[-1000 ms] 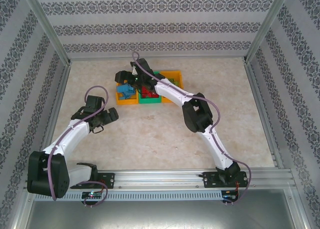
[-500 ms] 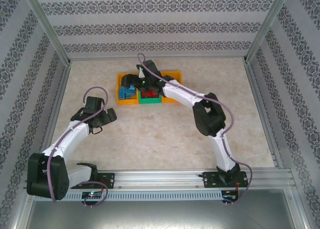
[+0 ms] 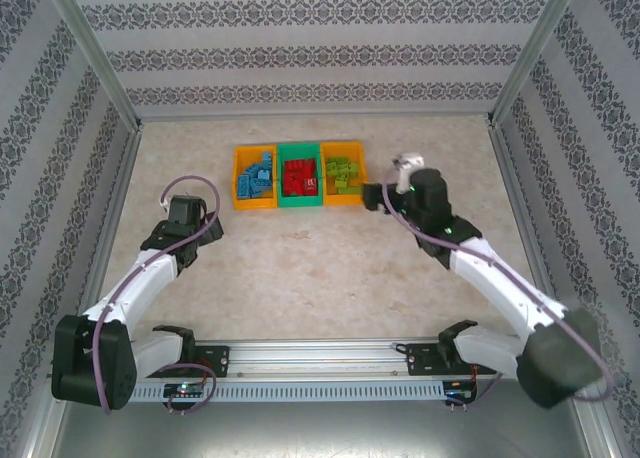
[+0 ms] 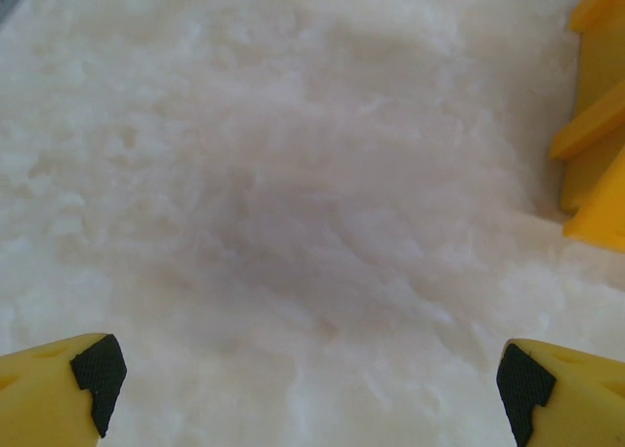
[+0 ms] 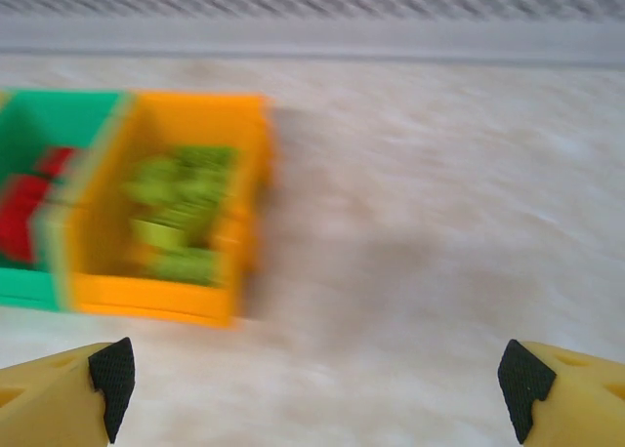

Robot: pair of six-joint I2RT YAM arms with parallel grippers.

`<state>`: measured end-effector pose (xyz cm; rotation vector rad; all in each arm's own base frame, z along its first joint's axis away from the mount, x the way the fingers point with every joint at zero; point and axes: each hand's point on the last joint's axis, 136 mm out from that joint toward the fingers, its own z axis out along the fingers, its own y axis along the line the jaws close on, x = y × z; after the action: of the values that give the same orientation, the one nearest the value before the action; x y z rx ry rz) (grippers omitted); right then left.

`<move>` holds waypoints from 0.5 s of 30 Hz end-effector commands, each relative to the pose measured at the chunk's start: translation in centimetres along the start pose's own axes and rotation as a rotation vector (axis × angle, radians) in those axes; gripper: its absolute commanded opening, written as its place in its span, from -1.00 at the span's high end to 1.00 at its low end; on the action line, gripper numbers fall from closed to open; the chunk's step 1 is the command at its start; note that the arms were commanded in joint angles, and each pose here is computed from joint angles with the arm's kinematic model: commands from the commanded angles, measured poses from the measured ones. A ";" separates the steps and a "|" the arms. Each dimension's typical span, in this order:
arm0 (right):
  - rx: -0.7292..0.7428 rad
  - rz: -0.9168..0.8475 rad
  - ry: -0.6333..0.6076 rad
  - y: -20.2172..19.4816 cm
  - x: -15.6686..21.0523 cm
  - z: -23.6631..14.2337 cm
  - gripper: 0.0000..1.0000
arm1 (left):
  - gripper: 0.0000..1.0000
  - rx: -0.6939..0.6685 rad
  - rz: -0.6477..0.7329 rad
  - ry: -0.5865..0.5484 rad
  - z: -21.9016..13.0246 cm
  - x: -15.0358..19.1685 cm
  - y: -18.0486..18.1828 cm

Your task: Sort the legos into containers by color

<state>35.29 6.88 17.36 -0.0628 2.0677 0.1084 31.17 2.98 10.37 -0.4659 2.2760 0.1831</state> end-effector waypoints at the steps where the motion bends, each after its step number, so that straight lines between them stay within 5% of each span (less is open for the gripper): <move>1: 0.120 -0.056 -0.099 -4.3 -0.3 1.1 -0.96 | -0.99 -0.027 0.054 -0.245 -0.3 -4.4 0.5; 5: 0.138 -0.018 -0.190 -6.4 1.2 3.0 -0.96 | -0.99 0.006 0.127 -0.380 0.7 -4.5 -0.1; 9: 0.151 0.000 -0.178 -7.5 2.9 5.3 -0.96 | -0.99 0.060 0.199 -0.325 2.7 -3.4 -1.8; 15: 0.118 0.009 -0.176 -7.4 3.9 6.4 -0.96 | -0.99 0.143 0.215 -0.390 3.8 -4.8 -3.9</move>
<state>38.50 -0.09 7.24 0.0452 2.0311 -0.0423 35.58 2.19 8.00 -0.1402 2.0772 0.2402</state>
